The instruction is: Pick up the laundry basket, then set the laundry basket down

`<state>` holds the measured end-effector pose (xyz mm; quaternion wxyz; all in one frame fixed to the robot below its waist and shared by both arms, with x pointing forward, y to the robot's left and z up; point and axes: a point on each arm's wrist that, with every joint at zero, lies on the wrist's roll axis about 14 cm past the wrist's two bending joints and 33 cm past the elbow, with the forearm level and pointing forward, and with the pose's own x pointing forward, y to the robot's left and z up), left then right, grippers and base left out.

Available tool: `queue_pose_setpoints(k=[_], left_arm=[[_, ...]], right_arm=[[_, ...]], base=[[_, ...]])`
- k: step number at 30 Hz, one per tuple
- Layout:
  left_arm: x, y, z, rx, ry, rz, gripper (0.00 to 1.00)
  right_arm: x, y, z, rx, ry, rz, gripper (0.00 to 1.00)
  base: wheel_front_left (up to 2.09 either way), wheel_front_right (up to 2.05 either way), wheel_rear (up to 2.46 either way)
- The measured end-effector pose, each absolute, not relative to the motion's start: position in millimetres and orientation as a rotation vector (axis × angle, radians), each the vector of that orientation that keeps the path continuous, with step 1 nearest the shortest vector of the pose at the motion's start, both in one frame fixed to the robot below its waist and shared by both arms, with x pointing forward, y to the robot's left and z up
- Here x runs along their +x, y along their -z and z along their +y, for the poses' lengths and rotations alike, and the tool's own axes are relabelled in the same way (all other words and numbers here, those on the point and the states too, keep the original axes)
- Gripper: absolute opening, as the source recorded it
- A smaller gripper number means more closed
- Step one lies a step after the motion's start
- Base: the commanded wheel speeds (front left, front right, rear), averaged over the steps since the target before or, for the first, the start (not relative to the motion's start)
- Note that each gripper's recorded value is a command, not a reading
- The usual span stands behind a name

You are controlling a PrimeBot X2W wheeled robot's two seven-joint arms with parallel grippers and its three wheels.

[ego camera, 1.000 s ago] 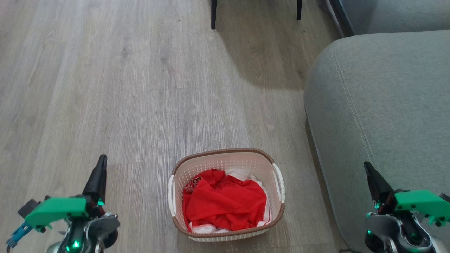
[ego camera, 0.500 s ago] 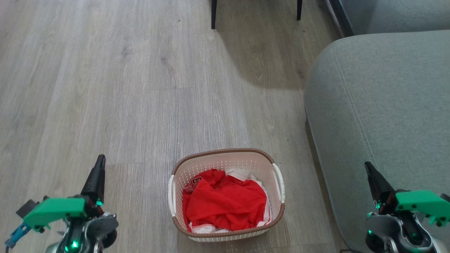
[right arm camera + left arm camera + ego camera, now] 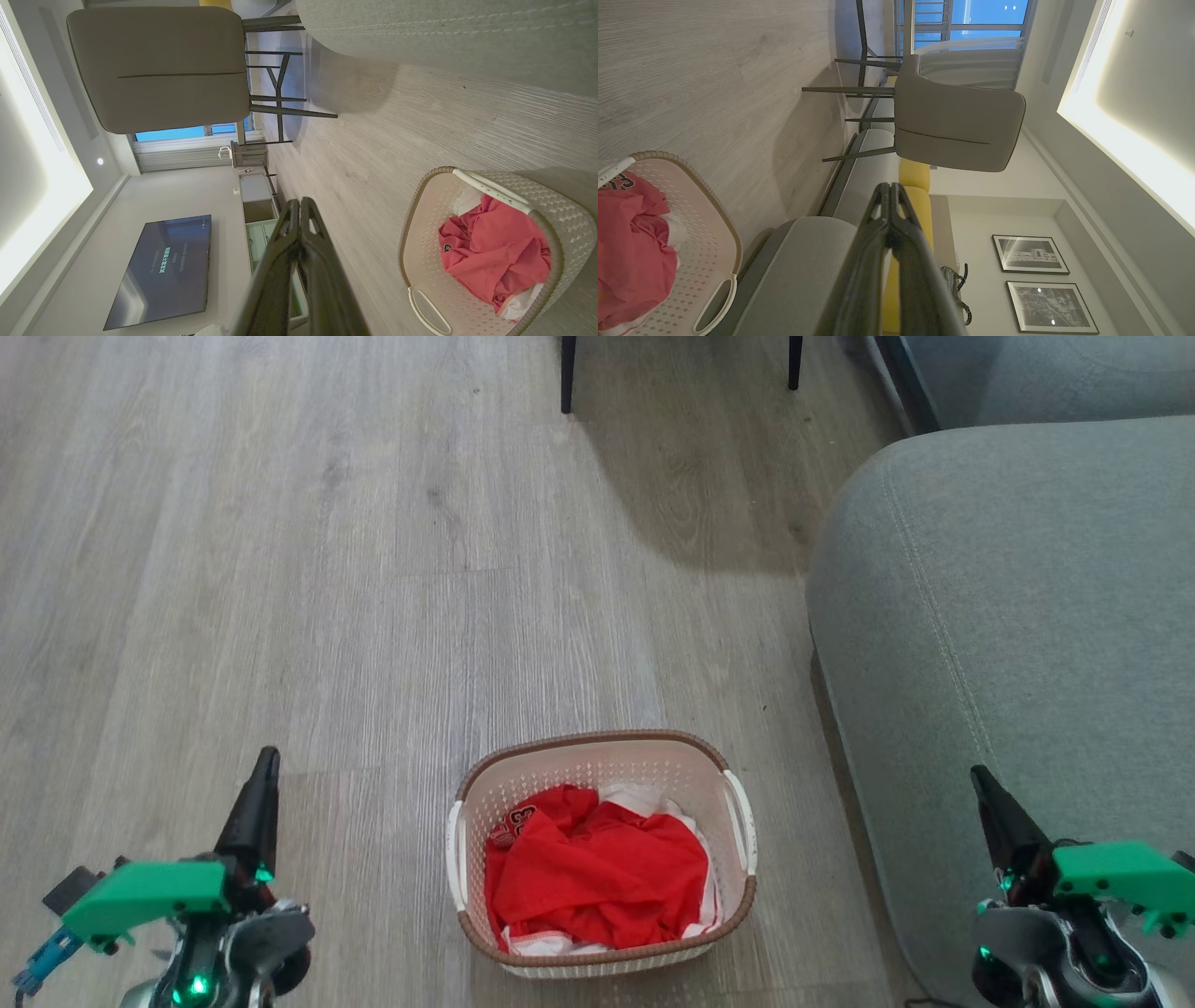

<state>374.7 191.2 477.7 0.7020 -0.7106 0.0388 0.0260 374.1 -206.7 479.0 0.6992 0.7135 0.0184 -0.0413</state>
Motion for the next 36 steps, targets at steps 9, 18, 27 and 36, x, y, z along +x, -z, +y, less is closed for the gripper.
queue_pose_setpoints(k=[9, 18, 27, 36], left_arm=[[374.8, -477.8, 190.9, -1.583, -0.056, 0.087, 0.00], [374.9, -477.8, 190.8, -1.577, -0.056, 0.088, 0.00], [374.9, -477.8, 190.7, -1.579, -0.056, 0.088, 0.00], [374.9, -477.9, 190.6, -1.579, -0.055, 0.088, 0.00]], right_arm=[[374.0, -479.0, -207.1, 1.590, 0.093, 0.040, 0.00], [374.0, -479.0, -207.5, 1.591, 0.094, 0.039, 0.00], [373.9, -478.9, -207.6, 1.584, 0.094, 0.040, 0.00], [373.9, -478.9, -207.8, 1.584, 0.094, 0.039, 0.00]], base=[[0.00, 0.00, 0.00], [0.00, 0.00, 0.00], [0.00, 0.00, 0.00], [0.00, 0.00, 0.00]])
